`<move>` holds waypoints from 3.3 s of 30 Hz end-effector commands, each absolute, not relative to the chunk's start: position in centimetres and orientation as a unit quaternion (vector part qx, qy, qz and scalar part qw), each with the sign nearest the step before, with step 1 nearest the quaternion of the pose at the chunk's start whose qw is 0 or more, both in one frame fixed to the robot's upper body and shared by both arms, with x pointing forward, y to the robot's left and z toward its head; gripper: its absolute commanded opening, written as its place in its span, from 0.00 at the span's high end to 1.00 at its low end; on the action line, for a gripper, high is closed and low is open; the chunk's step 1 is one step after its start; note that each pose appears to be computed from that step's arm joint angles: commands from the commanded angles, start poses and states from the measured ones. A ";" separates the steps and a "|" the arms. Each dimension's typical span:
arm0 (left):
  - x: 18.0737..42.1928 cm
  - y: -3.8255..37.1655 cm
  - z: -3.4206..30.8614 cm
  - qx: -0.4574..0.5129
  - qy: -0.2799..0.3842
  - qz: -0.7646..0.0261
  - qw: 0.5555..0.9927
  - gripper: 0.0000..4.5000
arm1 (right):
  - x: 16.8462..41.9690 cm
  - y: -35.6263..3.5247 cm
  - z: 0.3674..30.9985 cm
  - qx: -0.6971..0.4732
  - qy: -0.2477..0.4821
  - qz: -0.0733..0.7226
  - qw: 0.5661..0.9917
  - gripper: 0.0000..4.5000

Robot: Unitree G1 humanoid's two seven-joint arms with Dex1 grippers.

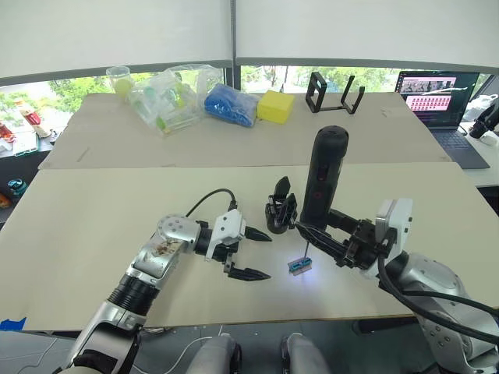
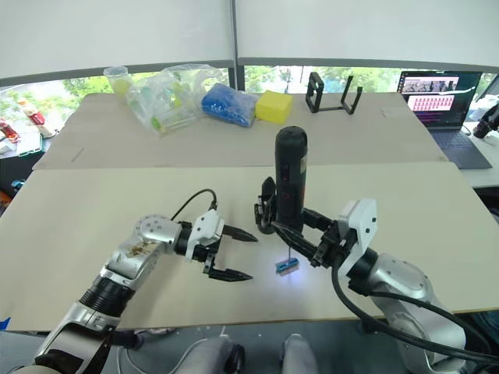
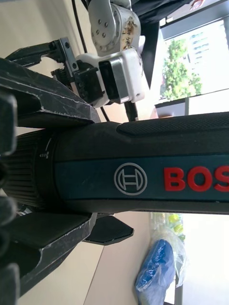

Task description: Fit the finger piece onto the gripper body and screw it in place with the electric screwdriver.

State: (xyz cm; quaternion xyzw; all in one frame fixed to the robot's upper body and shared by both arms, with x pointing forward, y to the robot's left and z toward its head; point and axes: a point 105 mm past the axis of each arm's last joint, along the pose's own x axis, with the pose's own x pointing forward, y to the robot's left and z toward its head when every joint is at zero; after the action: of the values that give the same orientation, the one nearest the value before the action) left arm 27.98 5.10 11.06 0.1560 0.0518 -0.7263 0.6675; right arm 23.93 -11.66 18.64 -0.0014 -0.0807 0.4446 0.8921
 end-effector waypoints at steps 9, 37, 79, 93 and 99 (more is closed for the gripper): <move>28.2 4.7 11.9 0.169 0.030 -0.729 0.663 0.00 | 23.6 -11.8 19.8 -0.013 -0.128 0.442 0.888 0.57; 28.3 4.7 12.2 0.173 0.025 -0.723 0.668 0.00 | 24.1 -11.4 19.6 -0.009 -0.121 0.443 0.888 0.57; 29.0 4.8 12.4 0.176 0.022 -0.715 0.676 0.00 | 24.1 -10.9 19.7 -0.025 -0.127 0.453 0.882 0.57; 29.1 4.9 12.5 0.177 0.021 -0.710 0.681 0.00 | 24.8 -10.6 19.0 -0.027 -0.122 0.456 0.881 0.57; 29.2 5.0 12.5 0.177 0.021 -0.709 0.682 0.00 | 24.8 -10.6 19.4 -0.027 -0.129 0.454 0.881 0.57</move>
State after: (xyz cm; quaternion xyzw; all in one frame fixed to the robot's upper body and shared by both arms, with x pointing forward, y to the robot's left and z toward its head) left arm 28.92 4.93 11.60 0.1667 0.0391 -0.7132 0.6797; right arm 25.30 -10.89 17.13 -0.0149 -0.0749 0.4503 0.8896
